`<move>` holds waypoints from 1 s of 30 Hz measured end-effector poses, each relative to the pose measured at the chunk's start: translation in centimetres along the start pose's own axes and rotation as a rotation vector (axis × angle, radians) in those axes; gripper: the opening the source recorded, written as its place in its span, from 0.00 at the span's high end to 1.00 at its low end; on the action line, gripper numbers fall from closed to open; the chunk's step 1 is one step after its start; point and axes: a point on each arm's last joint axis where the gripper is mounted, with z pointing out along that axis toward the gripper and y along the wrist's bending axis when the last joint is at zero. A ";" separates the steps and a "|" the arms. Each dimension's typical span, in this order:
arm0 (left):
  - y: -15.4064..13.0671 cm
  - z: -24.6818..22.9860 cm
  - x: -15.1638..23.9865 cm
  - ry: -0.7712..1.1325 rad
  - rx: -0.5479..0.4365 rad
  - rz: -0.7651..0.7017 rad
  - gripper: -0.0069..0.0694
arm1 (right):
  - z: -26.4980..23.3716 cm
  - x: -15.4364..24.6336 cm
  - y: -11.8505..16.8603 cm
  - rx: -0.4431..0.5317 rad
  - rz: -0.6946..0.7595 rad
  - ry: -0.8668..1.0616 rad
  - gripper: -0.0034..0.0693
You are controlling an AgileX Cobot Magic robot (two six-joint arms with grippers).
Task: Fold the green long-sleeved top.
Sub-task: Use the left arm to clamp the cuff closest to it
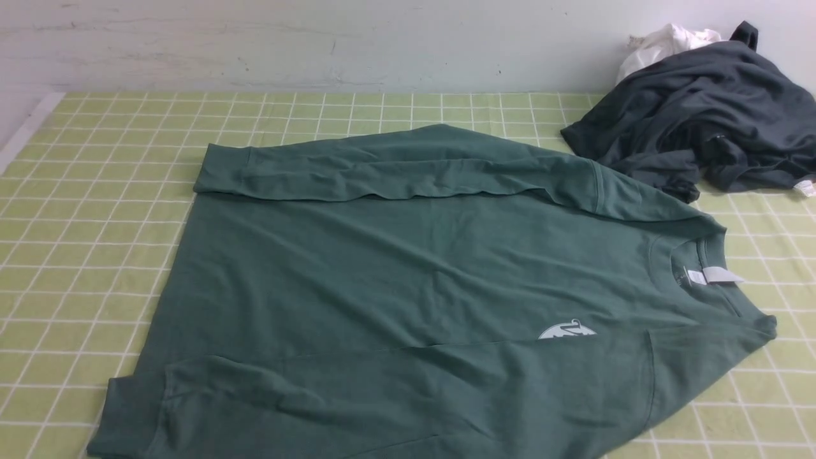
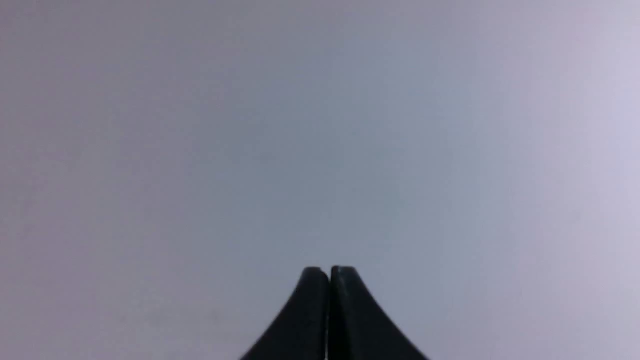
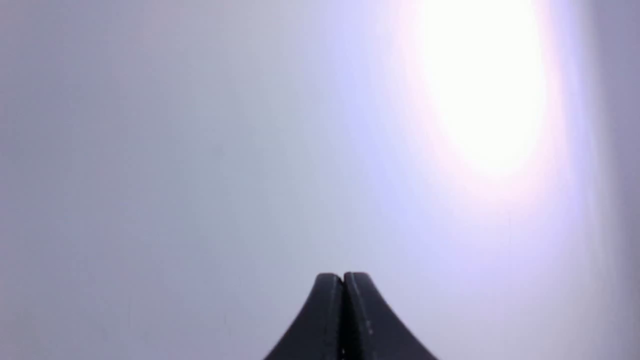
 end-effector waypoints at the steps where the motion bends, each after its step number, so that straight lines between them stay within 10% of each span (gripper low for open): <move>1: 0.0 0.0 -0.4 -0.054 0.002 -0.036 0.92 | 0.0 -0.6 0.0 0.001 0.013 -0.066 0.97; 10: -2.3 5.3 -7.5 0.027 0.057 0.027 0.92 | 3.1 -6.2 1.4 -0.128 -0.076 -0.181 0.97; 16: -2.0 12.2 -3.5 0.644 -0.023 0.106 0.92 | 11.6 -9.4 1.1 -0.092 -0.101 0.188 0.97; 24: -1.1 11.4 7.8 1.533 -0.141 -0.057 0.92 | 14.3 1.5 1.5 0.027 -0.024 1.021 0.97; 30: -0.9 10.9 12.3 1.770 -0.102 -0.088 0.92 | 11.6 8.4 7.0 -0.388 -0.246 1.547 0.97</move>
